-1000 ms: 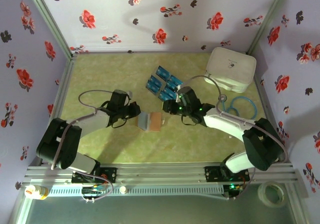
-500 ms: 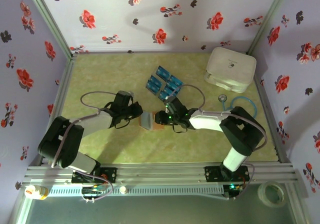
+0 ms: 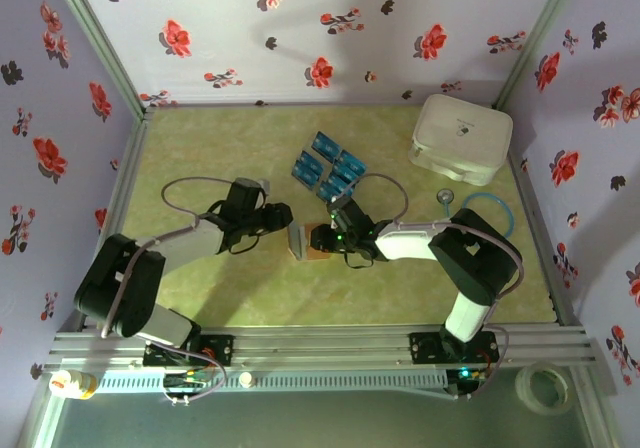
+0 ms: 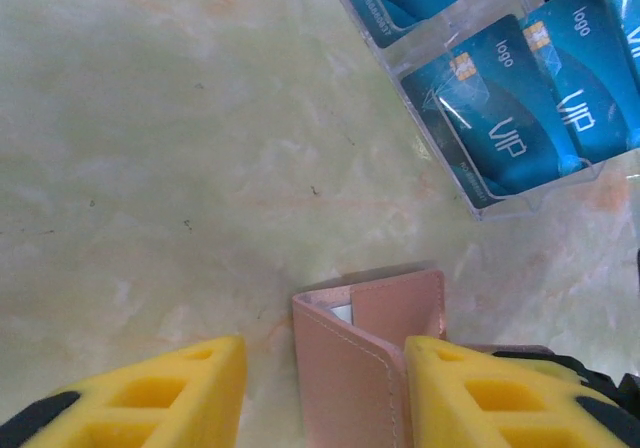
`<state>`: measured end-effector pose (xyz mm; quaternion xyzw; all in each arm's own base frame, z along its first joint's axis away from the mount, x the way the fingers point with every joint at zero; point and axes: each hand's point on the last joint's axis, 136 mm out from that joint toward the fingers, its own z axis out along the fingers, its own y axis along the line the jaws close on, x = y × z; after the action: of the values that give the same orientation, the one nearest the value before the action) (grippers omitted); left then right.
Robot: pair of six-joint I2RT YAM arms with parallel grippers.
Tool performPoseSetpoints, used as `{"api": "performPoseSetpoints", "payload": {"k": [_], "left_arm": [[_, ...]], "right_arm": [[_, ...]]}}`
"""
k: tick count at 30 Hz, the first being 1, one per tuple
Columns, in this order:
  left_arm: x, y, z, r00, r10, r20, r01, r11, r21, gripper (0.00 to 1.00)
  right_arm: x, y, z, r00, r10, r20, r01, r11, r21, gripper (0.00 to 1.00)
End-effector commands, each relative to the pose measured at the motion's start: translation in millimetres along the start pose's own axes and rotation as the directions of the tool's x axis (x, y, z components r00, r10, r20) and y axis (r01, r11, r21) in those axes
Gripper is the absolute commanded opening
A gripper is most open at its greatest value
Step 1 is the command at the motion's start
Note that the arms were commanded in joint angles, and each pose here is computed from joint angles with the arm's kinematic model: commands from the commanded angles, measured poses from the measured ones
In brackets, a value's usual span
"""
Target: Put the credit cards into the card holder
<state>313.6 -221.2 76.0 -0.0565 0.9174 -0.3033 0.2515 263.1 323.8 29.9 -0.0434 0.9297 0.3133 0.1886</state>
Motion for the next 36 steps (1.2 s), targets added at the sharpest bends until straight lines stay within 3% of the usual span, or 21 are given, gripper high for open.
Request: {"api": "performPoseSetpoints", "payload": {"k": [1, 21, 30, 36], "left_arm": [[-8.1, -6.8, -9.7, 0.999, 0.030, 0.015, -0.031, 0.999, 0.036, 0.42], [-9.7, -7.6, -14.1, 0.999, 0.005, 0.035, -0.008, 0.996, 0.087, 0.01], [-17.0, -39.7, -12.4, 0.998, -0.038, 0.044, 0.025, 0.967, 0.254, 0.00], [-12.7, -40.1, 2.9, 0.997, -0.079, 0.019, 0.071, 0.960, 0.271, 0.00]], "right_arm": [[8.1, -16.4, 3.3, 1.000, 0.022, -0.007, -0.022, 0.998, 0.053, 0.32], [9.3, -20.5, 5.7, 0.999, 0.033, -0.009, -0.032, 0.998, 0.058, 0.32], [11.8, -21.8, 9.4, 0.999, 0.039, -0.021, -0.038, 0.998, 0.057, 0.32], [9.1, -19.3, 9.1, 0.999, 0.039, -0.018, -0.038, 0.998, 0.053, 0.32]]}}
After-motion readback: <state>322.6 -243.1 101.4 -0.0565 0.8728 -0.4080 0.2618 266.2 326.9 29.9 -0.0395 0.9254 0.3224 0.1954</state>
